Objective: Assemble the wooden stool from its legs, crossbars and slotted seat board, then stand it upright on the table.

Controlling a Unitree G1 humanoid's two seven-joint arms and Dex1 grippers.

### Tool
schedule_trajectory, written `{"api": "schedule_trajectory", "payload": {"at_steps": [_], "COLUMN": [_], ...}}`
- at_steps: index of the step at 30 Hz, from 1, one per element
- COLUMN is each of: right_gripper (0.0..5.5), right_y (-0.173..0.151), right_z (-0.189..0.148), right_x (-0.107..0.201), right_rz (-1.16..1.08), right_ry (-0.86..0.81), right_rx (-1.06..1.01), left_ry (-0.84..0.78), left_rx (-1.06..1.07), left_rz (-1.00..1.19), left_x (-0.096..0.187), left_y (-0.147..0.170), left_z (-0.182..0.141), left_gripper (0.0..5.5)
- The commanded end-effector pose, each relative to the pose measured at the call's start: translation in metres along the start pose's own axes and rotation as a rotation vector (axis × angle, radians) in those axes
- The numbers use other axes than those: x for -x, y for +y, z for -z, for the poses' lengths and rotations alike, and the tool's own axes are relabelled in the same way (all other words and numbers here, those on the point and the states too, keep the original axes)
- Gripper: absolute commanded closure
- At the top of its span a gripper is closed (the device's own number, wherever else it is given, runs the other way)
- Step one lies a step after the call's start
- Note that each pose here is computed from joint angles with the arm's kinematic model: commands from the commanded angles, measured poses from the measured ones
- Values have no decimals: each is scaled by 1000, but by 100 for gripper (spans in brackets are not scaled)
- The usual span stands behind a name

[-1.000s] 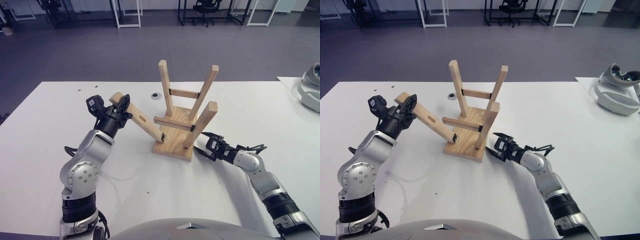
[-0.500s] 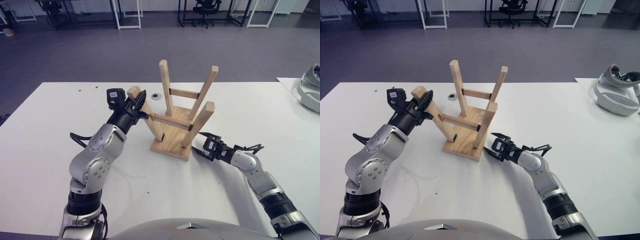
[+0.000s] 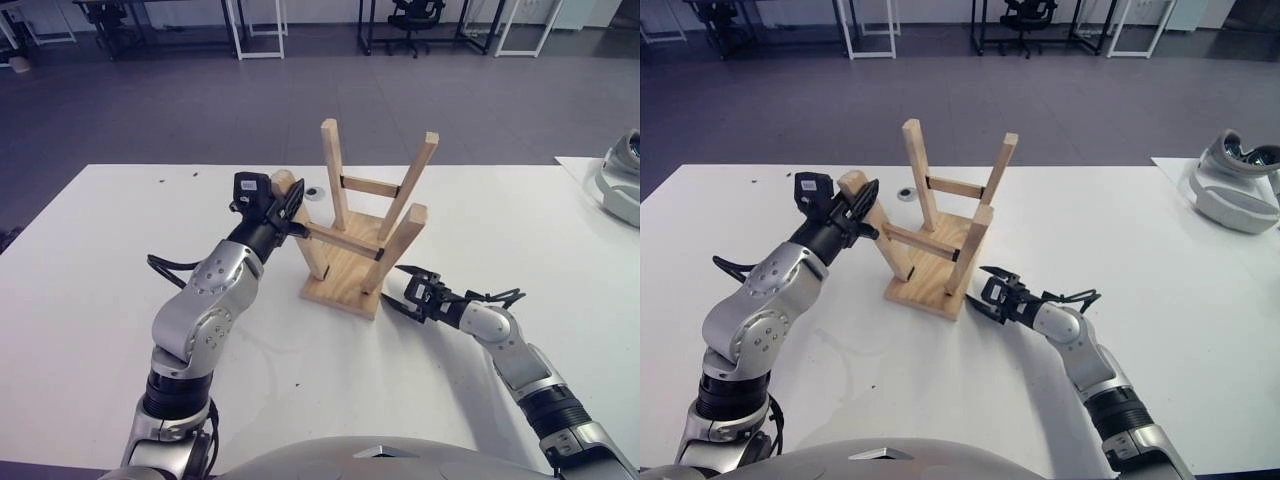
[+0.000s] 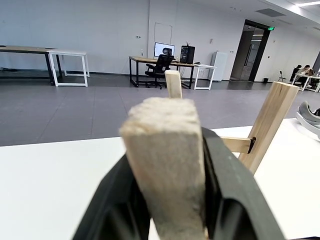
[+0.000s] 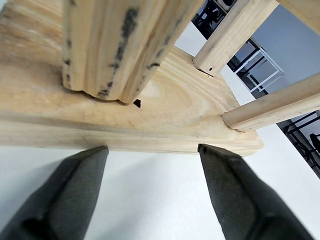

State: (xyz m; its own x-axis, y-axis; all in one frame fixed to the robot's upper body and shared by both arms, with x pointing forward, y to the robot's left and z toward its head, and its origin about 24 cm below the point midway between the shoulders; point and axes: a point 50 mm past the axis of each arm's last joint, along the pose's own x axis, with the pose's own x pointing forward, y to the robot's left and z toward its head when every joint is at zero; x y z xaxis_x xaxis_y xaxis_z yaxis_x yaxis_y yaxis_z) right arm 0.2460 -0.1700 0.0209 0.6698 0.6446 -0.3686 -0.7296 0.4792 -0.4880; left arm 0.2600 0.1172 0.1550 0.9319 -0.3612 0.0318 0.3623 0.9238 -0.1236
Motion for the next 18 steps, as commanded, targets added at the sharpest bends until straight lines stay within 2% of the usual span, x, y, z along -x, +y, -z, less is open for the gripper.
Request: {"api": "schedule_trajectory", "payload": {"at_steps": [1, 10, 18], "right_gripper": [213, 213, 213], "right_y": [-1, -2, -5], "right_z": [-1, -1, -15], "right_x": [-2, -4, -8], "right_rz": [-1, 0, 12], "right_ry": [9, 11, -47], "right_rx": [11, 10, 16], "left_ry": [249, 275, 123], "left_rx": [-100, -146, -70], "left_rz": [3, 83, 258], "left_x": [9, 9, 5], "left_y": [4, -3, -29], "left_z": [42, 50, 29], "left_gripper": [416, 266, 110]}}
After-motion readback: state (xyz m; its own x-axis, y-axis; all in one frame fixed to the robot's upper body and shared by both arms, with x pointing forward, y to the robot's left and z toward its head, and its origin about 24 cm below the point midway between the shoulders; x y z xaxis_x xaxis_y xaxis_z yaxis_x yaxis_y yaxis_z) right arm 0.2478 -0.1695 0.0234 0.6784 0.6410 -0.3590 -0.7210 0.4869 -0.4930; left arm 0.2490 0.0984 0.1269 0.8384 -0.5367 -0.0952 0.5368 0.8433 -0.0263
